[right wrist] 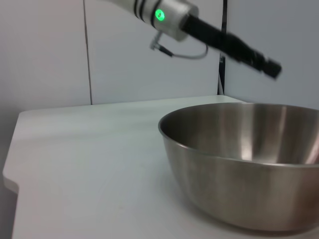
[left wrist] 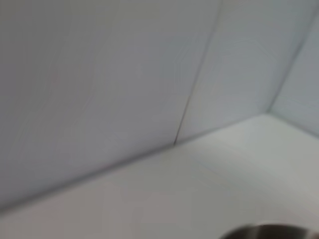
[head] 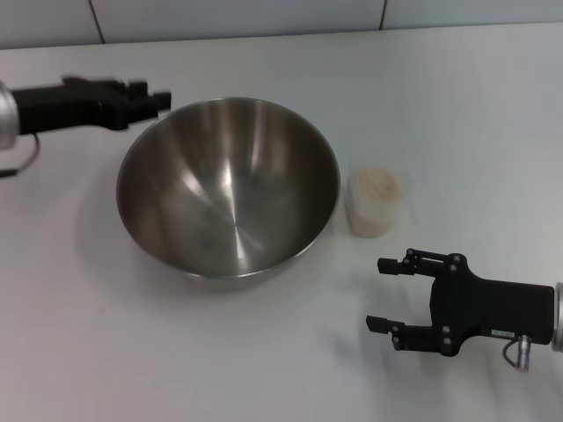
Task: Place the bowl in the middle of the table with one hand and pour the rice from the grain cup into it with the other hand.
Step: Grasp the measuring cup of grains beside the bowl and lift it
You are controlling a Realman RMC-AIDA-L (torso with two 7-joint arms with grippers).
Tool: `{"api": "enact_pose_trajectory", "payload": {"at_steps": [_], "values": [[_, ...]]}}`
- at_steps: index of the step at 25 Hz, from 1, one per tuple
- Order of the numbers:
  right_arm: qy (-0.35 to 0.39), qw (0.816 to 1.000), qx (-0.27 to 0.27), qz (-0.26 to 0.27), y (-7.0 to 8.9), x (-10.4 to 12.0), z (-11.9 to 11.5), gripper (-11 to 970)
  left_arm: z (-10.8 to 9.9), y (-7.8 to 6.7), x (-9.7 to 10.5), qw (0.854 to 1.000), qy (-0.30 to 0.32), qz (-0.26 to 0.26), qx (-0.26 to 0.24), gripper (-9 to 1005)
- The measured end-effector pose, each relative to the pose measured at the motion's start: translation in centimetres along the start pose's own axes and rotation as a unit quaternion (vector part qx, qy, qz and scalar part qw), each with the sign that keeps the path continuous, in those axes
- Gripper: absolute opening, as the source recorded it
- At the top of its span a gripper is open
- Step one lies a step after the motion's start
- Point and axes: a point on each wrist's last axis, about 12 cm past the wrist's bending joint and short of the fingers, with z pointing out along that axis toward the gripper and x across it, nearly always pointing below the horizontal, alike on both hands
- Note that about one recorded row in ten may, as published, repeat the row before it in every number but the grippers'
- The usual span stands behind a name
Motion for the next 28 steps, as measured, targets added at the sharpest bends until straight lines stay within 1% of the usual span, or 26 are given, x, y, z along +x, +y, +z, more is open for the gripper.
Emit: {"api": "enact_pose_trajectory", "payload": {"at_steps": [2,4,5,8,9,11,12,13,15,17,19,21,24,26,28], "values": [[0.0,1.0,0.001,0.0,0.0,0.0,0.0,671,-1.9,-0.4,0.0,0.998,-0.036,0.043,0.003,318],[-0.001,1.0,0.002,0.0,-0.1,0.0,0.0,669,-3.4,-0.9,0.6,0.994,-0.068,0.08,0.006,413],[-0.002,1.0,0.003,0.0,-0.1,-0.1,0.0,668,-4.2,-1.3,1.3,0.991,-0.087,0.101,0.01,461],[-0.003,1.0,0.005,0.0,-0.1,-0.1,0.0,665,-6.6,-2.4,4.6,0.975,-0.136,0.172,0.024,602],[-0.005,1.0,0.007,0.0,-0.2,-0.1,0.0,664,-7.3,-2.8,6.1,0.97,-0.148,0.192,0.026,647],[-0.012,1.0,0.013,0.001,-0.2,-0.2,-0.1,662,-8.1,-3.5,8.7,0.961,-0.174,0.214,0.022,738],[-0.017,1.0,0.018,0.003,-0.2,-0.3,-0.2,661,-8.5,-3.9,10.0,0.96,-0.182,0.213,0.02,784],[-0.025,0.999,0.027,0.005,-0.2,-0.3,-0.3,660,-8.9,-4.1,11.3,0.96,-0.187,0.209,0.019,796],[-0.041,0.998,0.048,0.009,0.0,-0.3,-0.8,658,-9.5,-4.4,13.0,0.961,-0.188,0.201,0.016,820],[-0.063,0.994,0.084,0.007,0.3,-0.1,-1.5,656,-10.0,-4.7,15.1,0.965,-0.183,0.188,0.008,843],[-0.083,0.988,0.129,0.004,0.6,0.0,-2.1,654,-10.1,-5.0,16.7,0.969,-0.175,0.176,0.0,855],[-0.102,0.977,0.188,0.003,0.8,0.4,-2.7,652,-10.0,-5.3,17.8,0.972,-0.168,0.167,-0.006,855],[-0.117,0.958,0.262,0.008,1.2,1.0,-3.2,649,-9.7,-5.5,18.8,0.975,-0.157,0.157,-0.015,855],[-0.116,0.947,0.298,0.016,1.4,1.5,-3.4,647,-9.5,-5.6,19.0,0.976,-0.152,0.154,-0.017,855],[-0.105,0.942,0.317,0.025,1.5,2.0,-3.4,645,-9.3,-5.7,19.2,0.977,-0.147,0.153,-0.016,854]]}}
